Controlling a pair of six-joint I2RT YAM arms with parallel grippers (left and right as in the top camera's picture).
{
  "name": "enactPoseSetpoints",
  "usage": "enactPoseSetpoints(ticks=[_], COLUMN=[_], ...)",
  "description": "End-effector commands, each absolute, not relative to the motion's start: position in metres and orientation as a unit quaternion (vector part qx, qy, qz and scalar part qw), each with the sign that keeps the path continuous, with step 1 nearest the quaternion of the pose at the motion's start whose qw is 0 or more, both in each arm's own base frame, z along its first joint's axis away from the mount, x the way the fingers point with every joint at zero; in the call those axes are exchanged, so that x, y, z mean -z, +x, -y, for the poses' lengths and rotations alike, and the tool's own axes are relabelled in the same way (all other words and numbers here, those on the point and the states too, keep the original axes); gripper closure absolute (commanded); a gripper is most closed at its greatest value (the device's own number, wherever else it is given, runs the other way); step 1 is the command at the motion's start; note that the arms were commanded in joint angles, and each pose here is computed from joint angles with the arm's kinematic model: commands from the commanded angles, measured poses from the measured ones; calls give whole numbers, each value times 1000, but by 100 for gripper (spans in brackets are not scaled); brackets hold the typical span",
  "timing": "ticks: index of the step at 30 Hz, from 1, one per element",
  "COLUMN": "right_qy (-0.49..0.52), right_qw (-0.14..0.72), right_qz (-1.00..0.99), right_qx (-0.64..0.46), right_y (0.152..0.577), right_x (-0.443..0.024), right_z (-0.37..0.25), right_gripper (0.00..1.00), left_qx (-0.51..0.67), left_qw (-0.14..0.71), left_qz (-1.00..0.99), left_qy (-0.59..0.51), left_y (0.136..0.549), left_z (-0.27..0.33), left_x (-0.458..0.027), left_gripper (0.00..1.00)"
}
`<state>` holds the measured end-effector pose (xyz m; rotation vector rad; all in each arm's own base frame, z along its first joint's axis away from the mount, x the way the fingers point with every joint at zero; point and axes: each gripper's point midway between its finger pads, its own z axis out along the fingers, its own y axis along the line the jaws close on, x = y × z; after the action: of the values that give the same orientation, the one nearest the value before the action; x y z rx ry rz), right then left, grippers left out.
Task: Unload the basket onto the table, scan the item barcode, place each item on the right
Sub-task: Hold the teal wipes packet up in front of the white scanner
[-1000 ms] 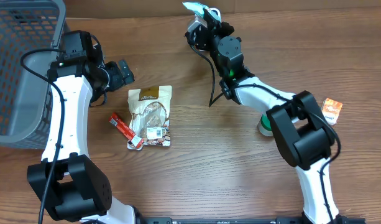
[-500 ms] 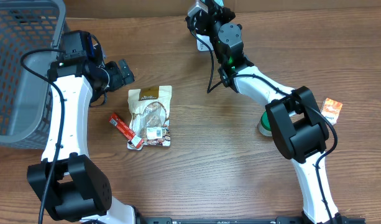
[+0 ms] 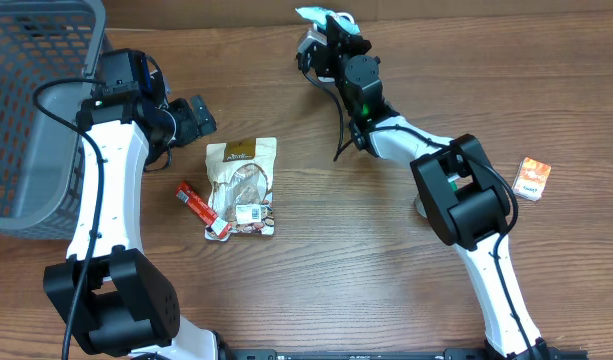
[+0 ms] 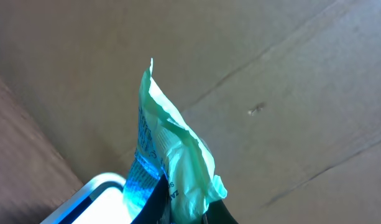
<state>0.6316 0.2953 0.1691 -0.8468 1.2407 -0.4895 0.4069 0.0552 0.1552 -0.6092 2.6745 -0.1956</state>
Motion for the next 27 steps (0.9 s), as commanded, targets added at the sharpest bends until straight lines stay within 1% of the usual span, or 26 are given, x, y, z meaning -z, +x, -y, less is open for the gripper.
enactPoseSetpoints(ticks=[1,6,11,20,27], right_qy=[-361,-371,-330,-330,-355], right_qw=[723,706,711,695,652], right_qz=[-541,-558,-586,-602,-634], right_qx=[232,229,206,214,218], right_y=[642,644,646,646,639], right_x=[-197,-184,-182,-173,-145], right_z=[-291,-292,-284,-284,-295], right_gripper=[96,96,96,96,96], left_qx=[70,70,70,70,70], left_qw=[205,205,205,205,205], left_qz=[-950,-950,-950,-950,-950], left_qy=[-224,-224,-224,-224,-224], left_y=[409,409,409,409,409], left_z=[-58,-58,-57,-57,-57], left_x=[-163,-163,-163,-163,-163], left_gripper=[0,0,0,0,0])
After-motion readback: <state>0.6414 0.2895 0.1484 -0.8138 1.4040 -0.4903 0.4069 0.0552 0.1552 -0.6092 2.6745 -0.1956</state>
